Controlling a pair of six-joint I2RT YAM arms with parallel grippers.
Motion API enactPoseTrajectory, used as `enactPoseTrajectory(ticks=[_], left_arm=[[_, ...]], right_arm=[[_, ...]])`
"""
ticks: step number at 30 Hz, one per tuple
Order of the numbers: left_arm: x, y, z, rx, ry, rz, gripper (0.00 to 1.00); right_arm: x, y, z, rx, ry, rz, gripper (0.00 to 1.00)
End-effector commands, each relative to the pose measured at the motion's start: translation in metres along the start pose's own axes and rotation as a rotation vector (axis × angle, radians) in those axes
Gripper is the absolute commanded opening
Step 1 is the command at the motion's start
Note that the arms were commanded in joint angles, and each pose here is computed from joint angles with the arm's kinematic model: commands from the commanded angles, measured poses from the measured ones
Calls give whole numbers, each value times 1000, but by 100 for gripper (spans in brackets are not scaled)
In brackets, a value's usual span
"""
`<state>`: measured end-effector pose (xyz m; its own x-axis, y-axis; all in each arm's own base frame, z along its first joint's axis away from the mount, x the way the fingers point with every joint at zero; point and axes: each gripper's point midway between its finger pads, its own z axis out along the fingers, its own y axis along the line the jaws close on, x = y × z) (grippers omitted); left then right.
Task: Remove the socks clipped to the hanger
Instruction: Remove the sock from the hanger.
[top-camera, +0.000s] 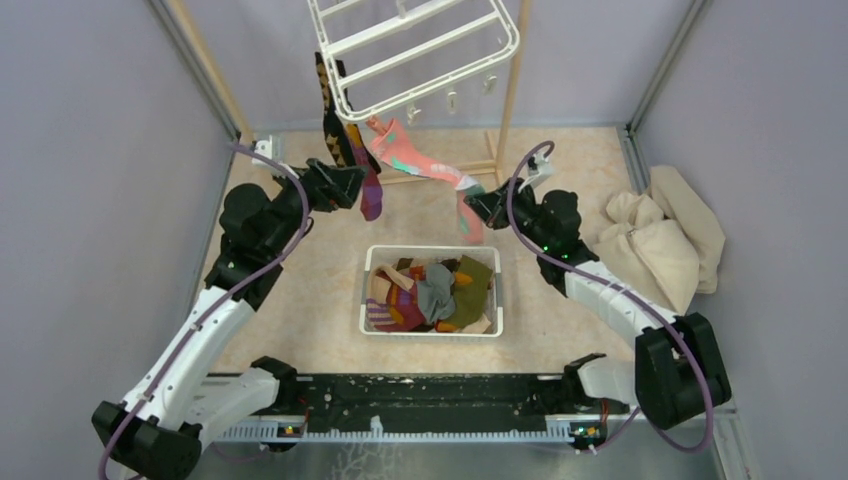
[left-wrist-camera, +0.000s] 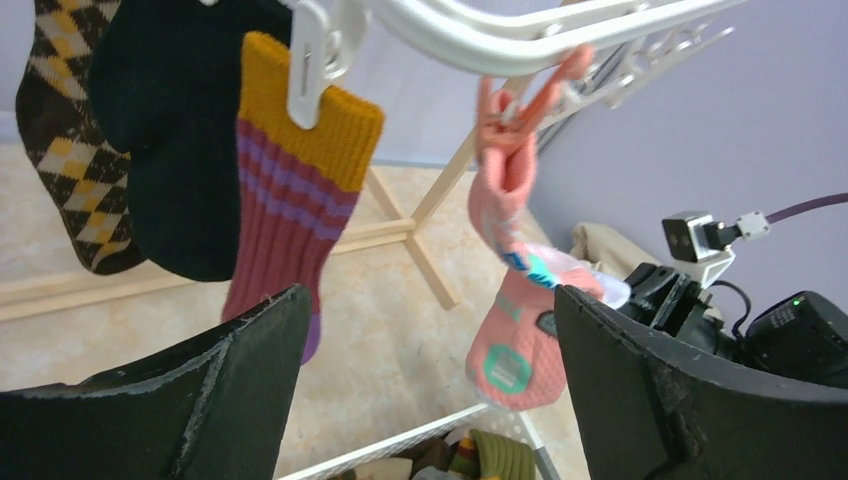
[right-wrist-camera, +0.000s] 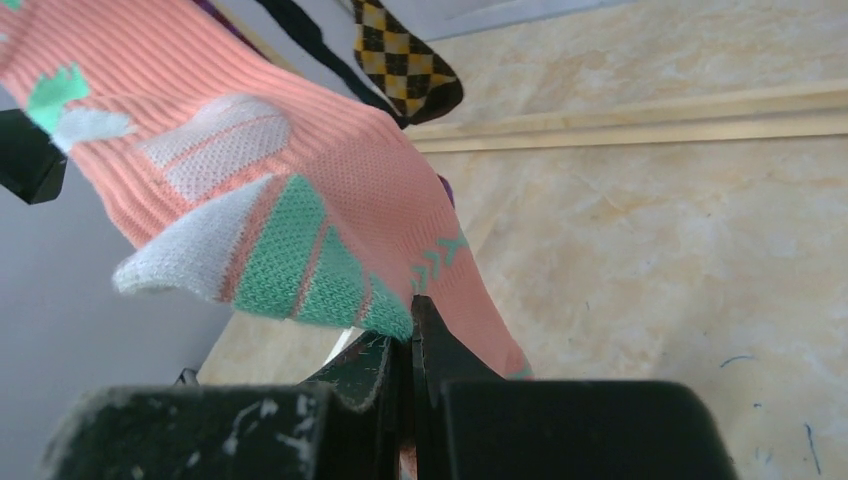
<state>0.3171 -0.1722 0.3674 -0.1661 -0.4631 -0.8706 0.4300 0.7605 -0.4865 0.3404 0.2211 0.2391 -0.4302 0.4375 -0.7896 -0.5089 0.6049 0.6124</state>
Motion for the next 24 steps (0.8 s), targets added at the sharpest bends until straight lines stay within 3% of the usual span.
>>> enactPoseTrajectory(ticks=[1,24], left_arm=[[-34,-28,-8,118,-130,-14,95],[-46,-17,19,122,-298,27,86]], right_arm=[[-16,36,-8,-102,-46,-58,0],[-2,48,-16,-122,-9,-78,0]])
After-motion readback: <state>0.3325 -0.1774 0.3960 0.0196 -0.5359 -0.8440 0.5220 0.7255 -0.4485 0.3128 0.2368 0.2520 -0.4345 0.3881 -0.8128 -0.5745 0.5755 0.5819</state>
